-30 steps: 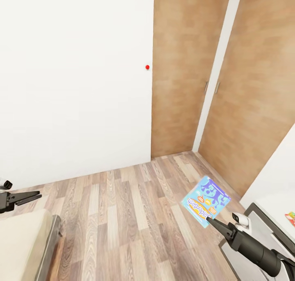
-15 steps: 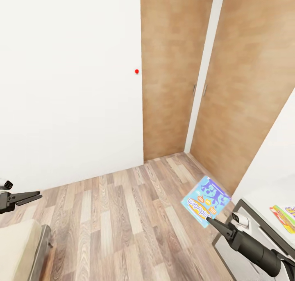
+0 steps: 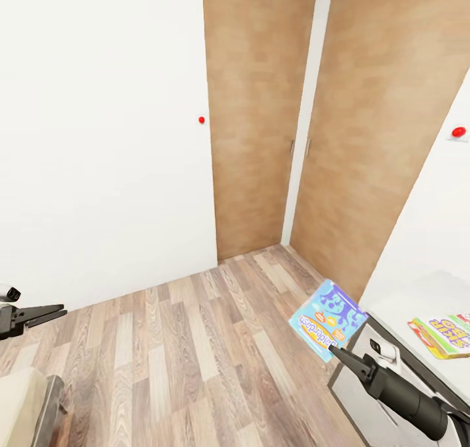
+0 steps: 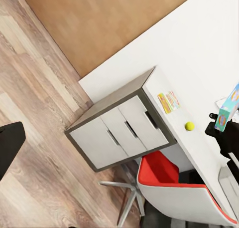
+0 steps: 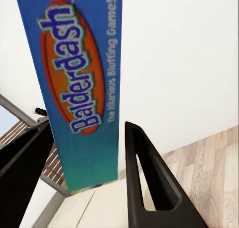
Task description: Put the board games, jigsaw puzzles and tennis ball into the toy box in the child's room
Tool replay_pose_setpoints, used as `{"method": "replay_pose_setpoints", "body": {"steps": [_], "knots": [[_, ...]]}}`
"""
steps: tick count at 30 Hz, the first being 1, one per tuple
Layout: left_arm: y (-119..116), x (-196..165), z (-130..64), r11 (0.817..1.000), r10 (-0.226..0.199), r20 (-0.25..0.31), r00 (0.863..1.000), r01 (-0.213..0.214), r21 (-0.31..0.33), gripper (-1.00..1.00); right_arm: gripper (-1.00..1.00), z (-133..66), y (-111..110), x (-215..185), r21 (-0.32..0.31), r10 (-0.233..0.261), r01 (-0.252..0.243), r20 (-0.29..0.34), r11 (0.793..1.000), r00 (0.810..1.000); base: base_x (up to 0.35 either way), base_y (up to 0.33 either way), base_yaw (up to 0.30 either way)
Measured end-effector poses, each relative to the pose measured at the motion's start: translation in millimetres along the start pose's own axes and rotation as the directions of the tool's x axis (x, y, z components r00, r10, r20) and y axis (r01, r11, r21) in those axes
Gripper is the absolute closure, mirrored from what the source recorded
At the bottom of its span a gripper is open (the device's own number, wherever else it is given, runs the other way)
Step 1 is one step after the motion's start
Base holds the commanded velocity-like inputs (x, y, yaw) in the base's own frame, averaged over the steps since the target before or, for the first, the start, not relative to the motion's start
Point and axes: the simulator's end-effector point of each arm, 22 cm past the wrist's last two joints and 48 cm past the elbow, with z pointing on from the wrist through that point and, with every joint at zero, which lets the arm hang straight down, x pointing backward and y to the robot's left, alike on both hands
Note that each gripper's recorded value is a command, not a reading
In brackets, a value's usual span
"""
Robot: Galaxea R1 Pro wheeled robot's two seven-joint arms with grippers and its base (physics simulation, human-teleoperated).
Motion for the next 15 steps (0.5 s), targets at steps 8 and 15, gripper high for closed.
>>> {"method": "replay_pose_setpoints", "body": {"steps": [8, 15], "knots": [[-5.0, -2.2, -2.3, 1.0, 0.01, 0.006, 1.0, -0.01, 0.004, -1.0, 1.0, 0.1, 4.4, -2.7, -0.007, -0.01, 0.01, 0.004, 1.0, 1.0, 0.0, 0.0, -0.157], [-9.4, -4.0, -4.4, 1.0, 0.019, 0.012, 1.0, -0.019, 0.007, -1.0, 1.0, 0.1, 8.3, -5.1, -0.013, -0.018, 0.019, 0.008, 1.0, 1.0, 0.0, 0.0, -0.157]]}}
